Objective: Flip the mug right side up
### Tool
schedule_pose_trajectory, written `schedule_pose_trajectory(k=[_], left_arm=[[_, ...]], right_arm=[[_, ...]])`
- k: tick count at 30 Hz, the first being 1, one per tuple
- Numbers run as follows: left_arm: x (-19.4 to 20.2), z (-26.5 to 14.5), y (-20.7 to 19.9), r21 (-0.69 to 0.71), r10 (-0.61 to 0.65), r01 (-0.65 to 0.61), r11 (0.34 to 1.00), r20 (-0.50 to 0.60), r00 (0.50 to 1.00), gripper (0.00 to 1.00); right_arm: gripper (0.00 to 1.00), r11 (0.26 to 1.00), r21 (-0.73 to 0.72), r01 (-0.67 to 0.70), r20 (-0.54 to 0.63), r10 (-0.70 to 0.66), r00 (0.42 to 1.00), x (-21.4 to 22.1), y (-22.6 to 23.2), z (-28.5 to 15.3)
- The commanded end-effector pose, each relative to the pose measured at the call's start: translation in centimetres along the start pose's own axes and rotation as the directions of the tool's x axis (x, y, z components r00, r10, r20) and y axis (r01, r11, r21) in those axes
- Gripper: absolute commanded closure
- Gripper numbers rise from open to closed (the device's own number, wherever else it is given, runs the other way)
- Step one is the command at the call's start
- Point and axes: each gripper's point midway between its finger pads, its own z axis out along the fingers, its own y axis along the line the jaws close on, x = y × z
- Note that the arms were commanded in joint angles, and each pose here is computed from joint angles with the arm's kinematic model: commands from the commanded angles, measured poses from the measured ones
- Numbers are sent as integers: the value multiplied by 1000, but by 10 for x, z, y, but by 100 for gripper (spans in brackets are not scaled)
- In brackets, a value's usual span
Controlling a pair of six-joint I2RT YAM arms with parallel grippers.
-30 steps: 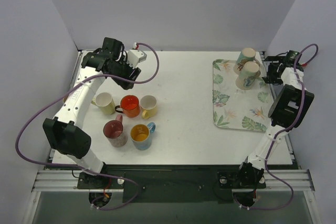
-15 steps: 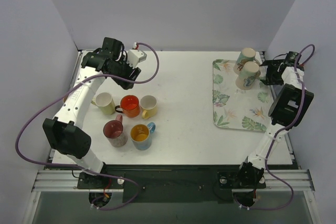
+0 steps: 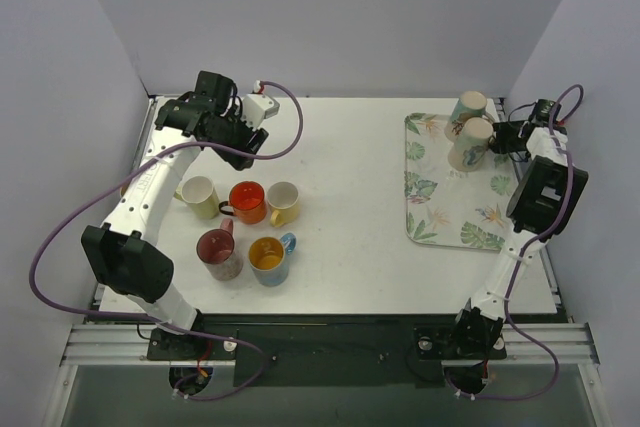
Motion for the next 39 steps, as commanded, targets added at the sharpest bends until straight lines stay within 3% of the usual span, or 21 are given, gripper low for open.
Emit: schedule_pose_trajectory(k=[1, 3, 4, 8, 13, 17, 19, 21, 26, 31, 33, 36, 39], left_arm=[[-13, -6, 4, -32, 24, -23, 999, 47, 999, 38], [-13, -6, 4, -32, 26, -24, 999, 47, 999, 38], [-13, -6, 3, -29, 27, -25, 999, 48, 998, 38], [-13, -3, -2, -11, 32, -31, 999, 54, 998, 38], [-25, 1, -16, 34, 47, -50, 998, 97, 994, 38], [-38, 1, -35, 130, 20, -42, 991, 165, 986, 37], [-44, 0, -45, 179, 8, -43, 983, 193, 981, 37], [-48, 1, -54, 217, 0, -46, 975, 210, 978, 37], [-53, 6, -72, 264, 16, -76, 961, 224, 975, 37], [-57, 13, -82, 284, 29, -94, 954, 225, 974, 36], [-58, 15, -85, 294, 29, -95, 951, 222, 975, 37], [-61, 17, -89, 310, 27, -98, 946, 225, 974, 37], [-62, 19, -98, 363, 23, -108, 925, 232, 972, 36]], right_arm=[[81, 1000, -24, 5, -25, -6, 1000, 2, -2, -3], [98, 999, -43, 14, -34, -16, 999, 2, -2, -9], [100, 999, -36, 29, -39, -30, 999, 4, -7, -11], [100, 989, -63, 131, -36, -133, 990, 16, -3, -40], [100, 937, -167, 307, 68, -300, 952, 43, 23, -94], [100, 828, -214, 518, 170, -490, 855, 73, 41, -132], [100, 738, -213, 641, 254, -591, 765, 85, 45, -147], [100, 687, -225, 691, 312, -621, 719, 93, 48, -157], [100, 626, -231, 745, 348, -662, 664, 102, 43, -168], [100, 447, -144, 883, 365, -806, 467, 124, 30, -167], [100, 377, -182, 908, 409, -811, 419, 137, 33, -170], [100, 298, -258, 919, 504, -770, 391, 150, 41, -184], [100, 150, -348, 926, 556, -762, 332, 175, 47, -203]])
